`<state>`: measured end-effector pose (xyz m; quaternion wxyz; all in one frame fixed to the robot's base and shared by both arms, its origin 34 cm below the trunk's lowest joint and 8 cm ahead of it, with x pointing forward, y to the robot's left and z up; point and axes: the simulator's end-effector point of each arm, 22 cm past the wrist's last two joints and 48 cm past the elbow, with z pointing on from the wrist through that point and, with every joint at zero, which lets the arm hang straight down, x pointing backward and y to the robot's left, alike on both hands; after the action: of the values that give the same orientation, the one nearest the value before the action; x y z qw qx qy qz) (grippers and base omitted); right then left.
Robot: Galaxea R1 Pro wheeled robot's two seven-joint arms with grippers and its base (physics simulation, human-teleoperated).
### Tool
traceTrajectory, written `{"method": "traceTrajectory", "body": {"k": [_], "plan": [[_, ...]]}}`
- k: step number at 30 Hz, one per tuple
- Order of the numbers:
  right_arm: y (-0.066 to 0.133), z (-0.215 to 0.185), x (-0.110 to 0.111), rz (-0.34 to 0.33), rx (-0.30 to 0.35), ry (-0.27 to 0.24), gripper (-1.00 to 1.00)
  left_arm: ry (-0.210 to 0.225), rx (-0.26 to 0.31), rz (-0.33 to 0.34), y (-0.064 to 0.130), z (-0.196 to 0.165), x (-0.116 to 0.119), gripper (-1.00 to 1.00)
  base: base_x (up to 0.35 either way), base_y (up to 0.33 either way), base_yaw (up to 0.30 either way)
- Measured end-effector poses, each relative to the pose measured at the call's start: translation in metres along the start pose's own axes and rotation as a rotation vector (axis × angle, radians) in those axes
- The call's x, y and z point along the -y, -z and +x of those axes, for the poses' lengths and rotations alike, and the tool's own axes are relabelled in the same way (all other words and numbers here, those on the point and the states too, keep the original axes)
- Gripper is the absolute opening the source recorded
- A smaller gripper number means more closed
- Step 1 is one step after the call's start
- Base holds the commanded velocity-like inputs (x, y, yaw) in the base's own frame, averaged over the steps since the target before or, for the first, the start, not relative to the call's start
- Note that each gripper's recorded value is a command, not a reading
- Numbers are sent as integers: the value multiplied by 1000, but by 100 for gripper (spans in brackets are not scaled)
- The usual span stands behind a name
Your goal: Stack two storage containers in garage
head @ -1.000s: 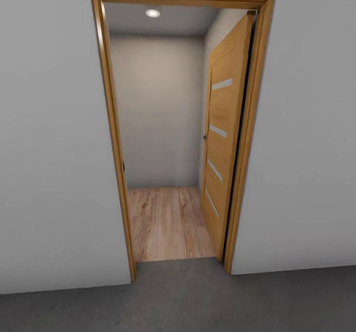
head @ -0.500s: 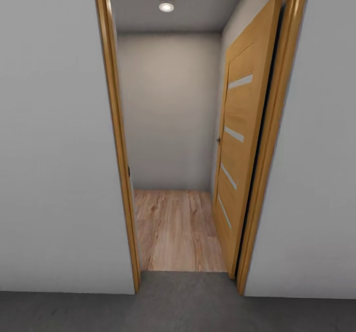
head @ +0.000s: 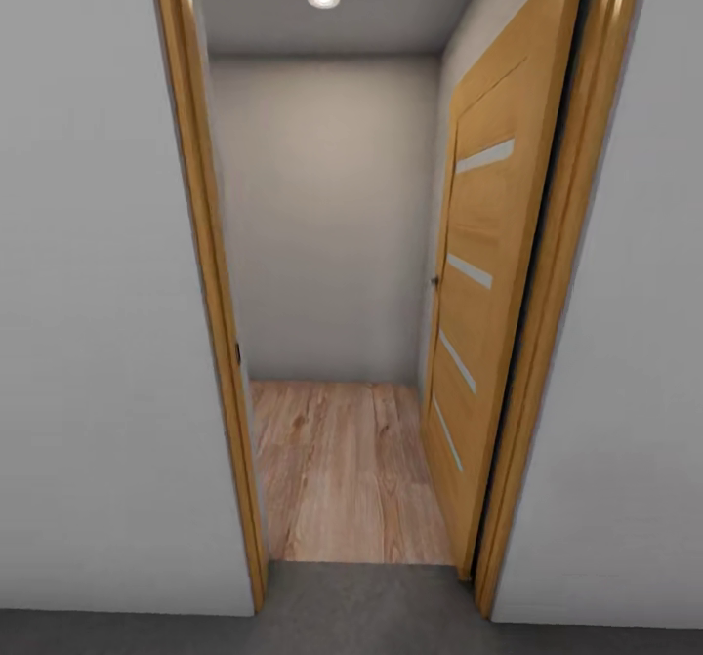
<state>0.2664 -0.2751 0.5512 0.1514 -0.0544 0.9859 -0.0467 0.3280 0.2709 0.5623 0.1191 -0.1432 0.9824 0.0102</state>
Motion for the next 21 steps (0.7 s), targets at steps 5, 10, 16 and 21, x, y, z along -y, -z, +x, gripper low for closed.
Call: {"method": "traceTrajectory", "body": {"k": [5,10,16,21], "plan": [[0,0,1,1,1,0,100,0,0,0,0,0,0,100,321,-1,0],[0,0,0,1,1,0,100,0,0,0,0,0,0,100,322,0,0],[0,0,0,1,1,-1,100,0,0,0,0,0,0,100,322,0,0],[0,0,0,1,1,-1,100,0,0,0,0,0,0,100,321,0,0]]}}
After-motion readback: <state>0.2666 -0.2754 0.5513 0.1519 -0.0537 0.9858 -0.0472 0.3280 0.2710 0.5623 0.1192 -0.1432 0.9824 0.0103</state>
